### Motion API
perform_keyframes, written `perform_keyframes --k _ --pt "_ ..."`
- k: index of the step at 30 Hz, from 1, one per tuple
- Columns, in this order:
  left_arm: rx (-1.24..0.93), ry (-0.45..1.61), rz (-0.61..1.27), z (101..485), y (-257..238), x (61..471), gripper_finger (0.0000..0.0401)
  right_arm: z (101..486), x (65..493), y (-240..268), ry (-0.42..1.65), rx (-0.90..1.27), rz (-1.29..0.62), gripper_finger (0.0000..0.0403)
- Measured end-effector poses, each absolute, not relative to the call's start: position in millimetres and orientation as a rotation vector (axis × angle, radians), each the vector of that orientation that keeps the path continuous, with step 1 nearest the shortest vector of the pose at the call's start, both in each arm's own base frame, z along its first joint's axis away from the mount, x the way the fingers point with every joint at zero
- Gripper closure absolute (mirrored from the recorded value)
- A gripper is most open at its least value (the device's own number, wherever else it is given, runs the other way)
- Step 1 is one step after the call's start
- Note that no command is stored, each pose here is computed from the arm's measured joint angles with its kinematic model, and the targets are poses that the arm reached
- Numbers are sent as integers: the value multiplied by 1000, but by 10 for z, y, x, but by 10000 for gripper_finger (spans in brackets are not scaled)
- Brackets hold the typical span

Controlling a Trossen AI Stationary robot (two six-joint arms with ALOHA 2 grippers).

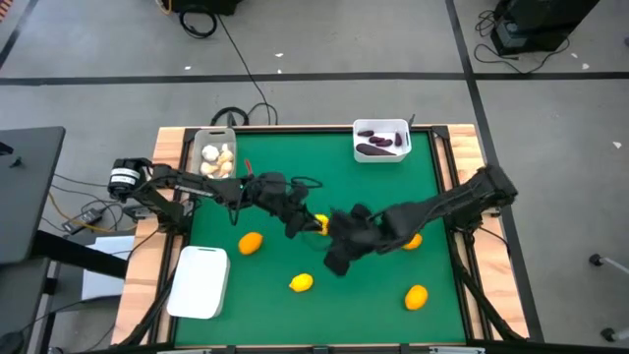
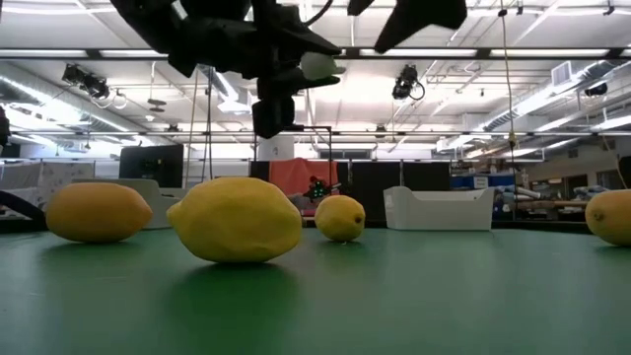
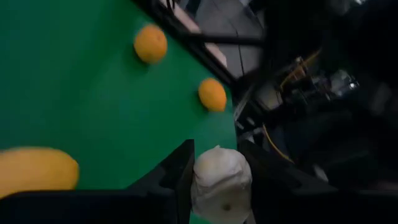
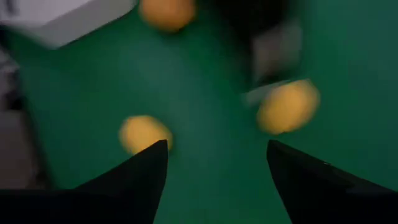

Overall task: Sort produce into baskets
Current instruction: Put the garlic into the gray bin

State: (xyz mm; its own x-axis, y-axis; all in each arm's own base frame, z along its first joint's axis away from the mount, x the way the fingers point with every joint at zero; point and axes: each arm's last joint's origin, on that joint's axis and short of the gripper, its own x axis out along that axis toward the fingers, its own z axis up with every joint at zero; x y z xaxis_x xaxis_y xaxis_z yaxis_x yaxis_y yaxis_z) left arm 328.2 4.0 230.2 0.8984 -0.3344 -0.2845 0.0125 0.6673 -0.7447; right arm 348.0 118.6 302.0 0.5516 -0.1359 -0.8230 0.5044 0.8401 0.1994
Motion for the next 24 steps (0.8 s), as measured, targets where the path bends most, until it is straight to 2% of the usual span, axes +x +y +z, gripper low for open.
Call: perform_keyframes --k 2,5,12,18,24 --pt "-830 431 -210 2293 83 3279 274 3139 3360 1141 902 386 -433 110" --pt "-834 412 -181 2299 217 3272 276 3126 3223 1081 990 308 -494 109" --pt "-740 405 -106 2367 613 3113 279 2961 3193 894 1107 329 -526 118" --pt "-658 542 180 2470 993 2614 279 2553 3270 694 1199 456 -406 118" --pt "-633 711 544 2509 1187 2081 279 2224 3342 410 1163 505 -319 118"
